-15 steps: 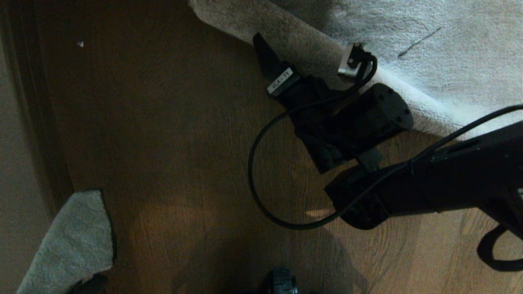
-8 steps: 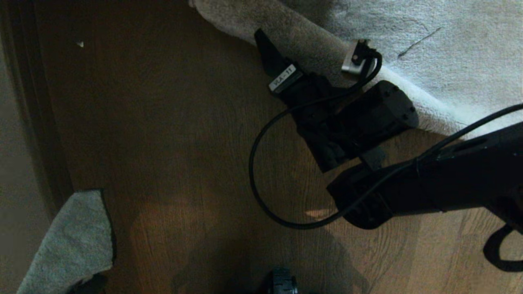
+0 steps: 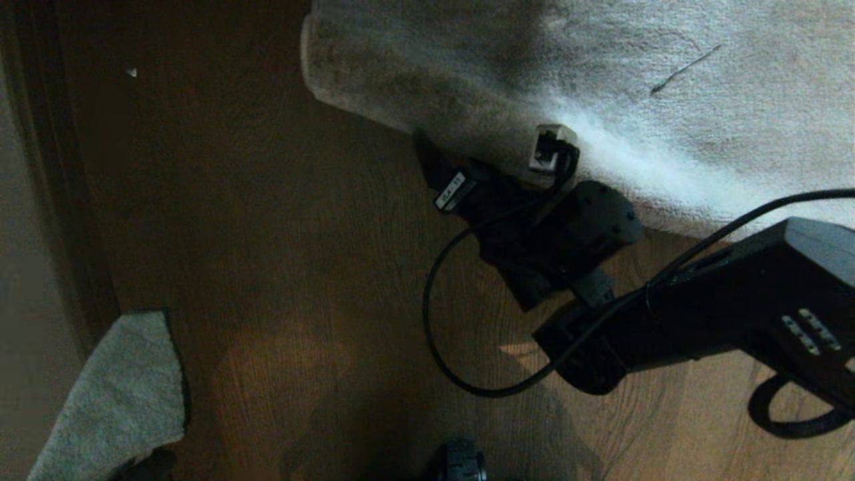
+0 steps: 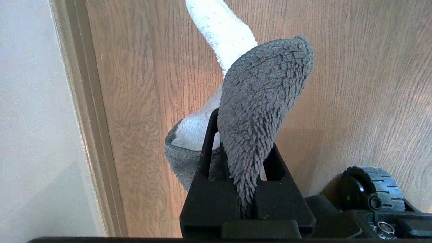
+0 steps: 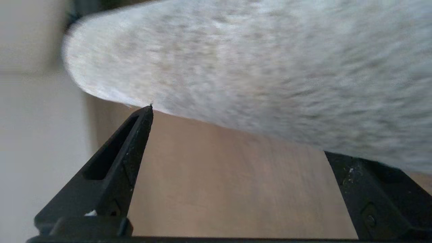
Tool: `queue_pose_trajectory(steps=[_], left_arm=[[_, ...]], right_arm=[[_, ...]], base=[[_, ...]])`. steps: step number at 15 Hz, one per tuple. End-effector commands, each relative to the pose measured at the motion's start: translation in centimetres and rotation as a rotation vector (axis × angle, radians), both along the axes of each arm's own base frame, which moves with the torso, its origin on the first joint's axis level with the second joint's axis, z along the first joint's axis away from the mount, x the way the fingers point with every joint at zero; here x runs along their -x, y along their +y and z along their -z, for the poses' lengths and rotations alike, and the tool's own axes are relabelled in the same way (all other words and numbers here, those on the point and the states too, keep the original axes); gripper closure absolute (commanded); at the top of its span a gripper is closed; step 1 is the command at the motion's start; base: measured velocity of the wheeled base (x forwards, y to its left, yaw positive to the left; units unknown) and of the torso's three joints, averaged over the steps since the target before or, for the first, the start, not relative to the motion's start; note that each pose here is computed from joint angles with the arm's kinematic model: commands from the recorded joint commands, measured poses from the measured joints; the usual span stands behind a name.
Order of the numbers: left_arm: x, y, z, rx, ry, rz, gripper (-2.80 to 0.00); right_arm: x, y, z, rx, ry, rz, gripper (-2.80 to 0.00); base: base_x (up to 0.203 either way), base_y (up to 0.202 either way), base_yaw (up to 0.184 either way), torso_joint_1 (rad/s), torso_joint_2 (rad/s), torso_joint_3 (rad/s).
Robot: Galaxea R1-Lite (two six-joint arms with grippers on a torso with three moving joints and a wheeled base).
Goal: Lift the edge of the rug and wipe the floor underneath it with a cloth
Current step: Lift up the carpet
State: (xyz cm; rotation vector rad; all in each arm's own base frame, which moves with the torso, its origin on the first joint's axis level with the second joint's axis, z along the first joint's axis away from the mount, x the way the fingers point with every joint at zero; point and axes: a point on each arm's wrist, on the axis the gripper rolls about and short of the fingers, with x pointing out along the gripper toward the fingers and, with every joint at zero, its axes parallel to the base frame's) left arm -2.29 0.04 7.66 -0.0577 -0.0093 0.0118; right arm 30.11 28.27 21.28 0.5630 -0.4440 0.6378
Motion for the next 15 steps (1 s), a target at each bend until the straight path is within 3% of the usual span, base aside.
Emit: queue_pose_trajectory(steps=[1, 5, 10, 12, 15], left_arm=[[0.0, 0.0, 0.0, 0.001, 0.0, 0.0, 0.0], [0.0, 0.0, 0.0, 0.001, -0.001, 0.0, 0.0], [0.0, 0.0, 0.0, 0.001, 0.0, 0.0, 0.0], [0.0, 0.0, 0.0, 0.001, 0.0, 0.0, 0.0], [0.0, 0.0, 0.0, 0.001, 0.0, 0.0, 0.0]], right_arm=[[-0.6, -0.4, 0.9, 0.029, -0.028, 0.06, -2.8], [-1.4, -1.0, 1.2, 0.107, -0.063, 0.146, -2.8], [-2.2, -1.7, 1.5, 0.142, -0.071, 0.2, -2.8], [-2.5, -1.7, 1.2, 0.125, -0.078, 0.205, -2.8], [-2.5, -1.7, -2.1, -0.009, -0.141, 0.184, -2.8]], base=[[0.0, 0.0, 0.0, 0.0, 0.0, 0.0], [0.0, 0.0, 0.0, 0.0, 0.0, 0.0], [0.0, 0.0, 0.0, 0.0, 0.0, 0.0], [0.0, 0.0, 0.0, 0.0, 0.0, 0.0], [0.0, 0.0, 0.0, 0.0, 0.0, 0.0]])
